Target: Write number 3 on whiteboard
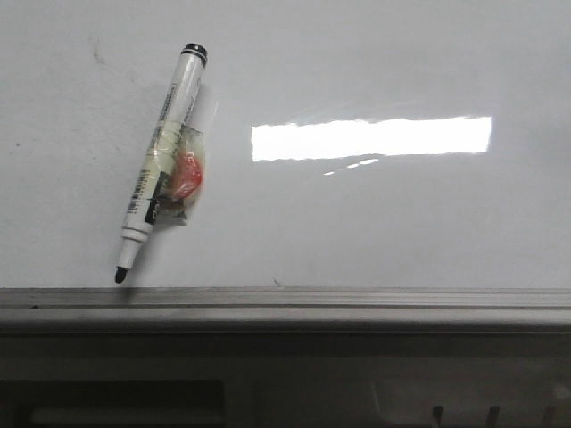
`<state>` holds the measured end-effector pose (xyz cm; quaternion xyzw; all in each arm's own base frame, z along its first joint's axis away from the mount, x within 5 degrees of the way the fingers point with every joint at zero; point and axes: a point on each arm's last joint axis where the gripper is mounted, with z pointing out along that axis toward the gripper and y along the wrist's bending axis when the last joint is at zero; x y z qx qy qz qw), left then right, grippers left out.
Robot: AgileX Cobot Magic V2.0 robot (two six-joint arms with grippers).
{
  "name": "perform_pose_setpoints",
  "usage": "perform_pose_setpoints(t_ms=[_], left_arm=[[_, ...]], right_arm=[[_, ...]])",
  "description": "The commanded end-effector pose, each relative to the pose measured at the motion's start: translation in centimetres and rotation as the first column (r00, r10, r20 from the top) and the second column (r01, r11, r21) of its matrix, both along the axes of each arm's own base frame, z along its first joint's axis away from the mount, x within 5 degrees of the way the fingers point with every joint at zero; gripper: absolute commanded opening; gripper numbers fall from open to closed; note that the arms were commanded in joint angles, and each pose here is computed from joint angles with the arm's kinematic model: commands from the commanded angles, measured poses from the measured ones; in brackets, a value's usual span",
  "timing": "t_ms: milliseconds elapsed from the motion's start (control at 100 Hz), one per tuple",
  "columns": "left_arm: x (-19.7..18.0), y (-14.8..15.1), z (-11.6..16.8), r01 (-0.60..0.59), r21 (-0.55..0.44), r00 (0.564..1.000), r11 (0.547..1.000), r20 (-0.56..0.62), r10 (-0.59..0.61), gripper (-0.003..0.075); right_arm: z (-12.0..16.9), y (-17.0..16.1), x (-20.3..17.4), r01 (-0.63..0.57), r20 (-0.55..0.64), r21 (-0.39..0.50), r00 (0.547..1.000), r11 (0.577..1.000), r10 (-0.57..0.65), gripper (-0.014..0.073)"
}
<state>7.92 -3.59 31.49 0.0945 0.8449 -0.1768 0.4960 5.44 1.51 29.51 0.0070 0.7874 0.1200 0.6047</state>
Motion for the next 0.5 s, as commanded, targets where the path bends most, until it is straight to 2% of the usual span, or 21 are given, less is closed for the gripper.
perform_pose_setpoints(t_ms=[0,80,240,330,490], left_arm=[[1.4,-0.9,0.5,0.098,-0.001,0.99,0.995,-0.103,-0.098,0.0411],[2.6,-1.8,-0.5,0.183,0.006,0.964,0.983,-0.195,-0.178,0.037],[4.3,-3.8,-1.4,0.293,0.001,0.924,0.956,-0.259,-0.283,0.032],[5.0,-5.3,-1.0,0.347,-0.011,0.906,0.938,-0.254,-0.339,0.0314],[6.4,-8.1,-0.6,0.36,-0.062,0.908,0.931,-0.208,-0.365,0.0314]], right_arm=[[2.2,0.0,0.6,0.004,0.063,-0.008,0.998,1.0,-0.004,0.0439],[2.4,0.0,0.9,-0.003,0.077,-0.006,0.997,1.0,0.003,0.0438],[2.2,0.2,0.9,-0.031,0.06,-0.01,0.998,0.999,0.031,0.0438],[2.0,0.3,0.9,-0.042,0.043,-0.012,0.998,0.999,0.042,0.0438],[2.0,0.3,0.9,-0.044,0.036,-0.013,0.998,0.999,0.044,0.0438]])
